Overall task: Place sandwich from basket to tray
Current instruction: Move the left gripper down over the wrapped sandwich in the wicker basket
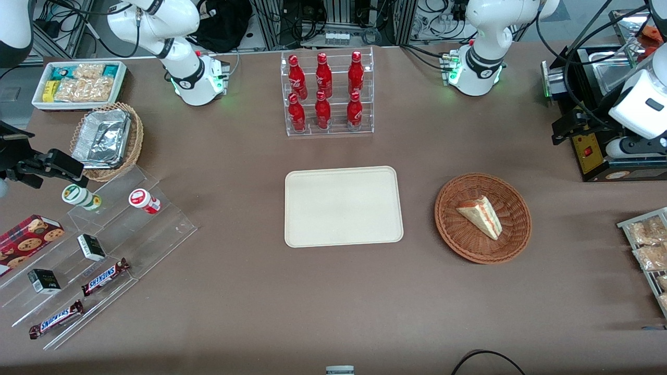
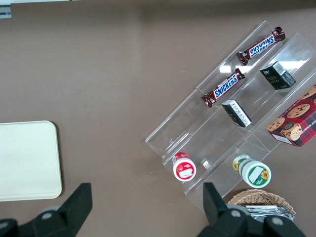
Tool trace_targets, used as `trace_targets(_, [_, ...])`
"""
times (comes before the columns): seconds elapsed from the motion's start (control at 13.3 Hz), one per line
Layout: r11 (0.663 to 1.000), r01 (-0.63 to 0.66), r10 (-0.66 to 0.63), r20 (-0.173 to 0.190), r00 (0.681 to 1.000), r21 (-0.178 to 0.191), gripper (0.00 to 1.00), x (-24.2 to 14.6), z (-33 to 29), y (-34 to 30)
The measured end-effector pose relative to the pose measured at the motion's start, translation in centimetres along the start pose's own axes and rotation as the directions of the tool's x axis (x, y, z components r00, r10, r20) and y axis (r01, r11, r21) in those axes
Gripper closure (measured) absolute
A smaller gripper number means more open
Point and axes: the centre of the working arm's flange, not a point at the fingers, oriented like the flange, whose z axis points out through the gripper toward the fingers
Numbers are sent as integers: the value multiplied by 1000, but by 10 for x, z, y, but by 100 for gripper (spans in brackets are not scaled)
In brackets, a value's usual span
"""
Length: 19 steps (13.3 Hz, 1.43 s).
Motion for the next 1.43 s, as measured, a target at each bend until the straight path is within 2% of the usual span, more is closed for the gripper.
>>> trace_targets(0.3, [1000,-1,1,0,1000,-2,0,1,0,0])
trace_targets(0.45, [1000,0,1,19,1000,-4,0,7,10,-1])
trace_targets(0.6, [1000,0,1,52,999,-9,0,22,35,-2])
trace_targets(0.9, [1000,25,-24,46,999,-17,0,48,120,0])
trace_targets(1.2, [987,157,-157,35,987,-14,0,47,179,5])
trace_targets(1.43, [932,362,-361,15,932,-15,0,43,203,29])
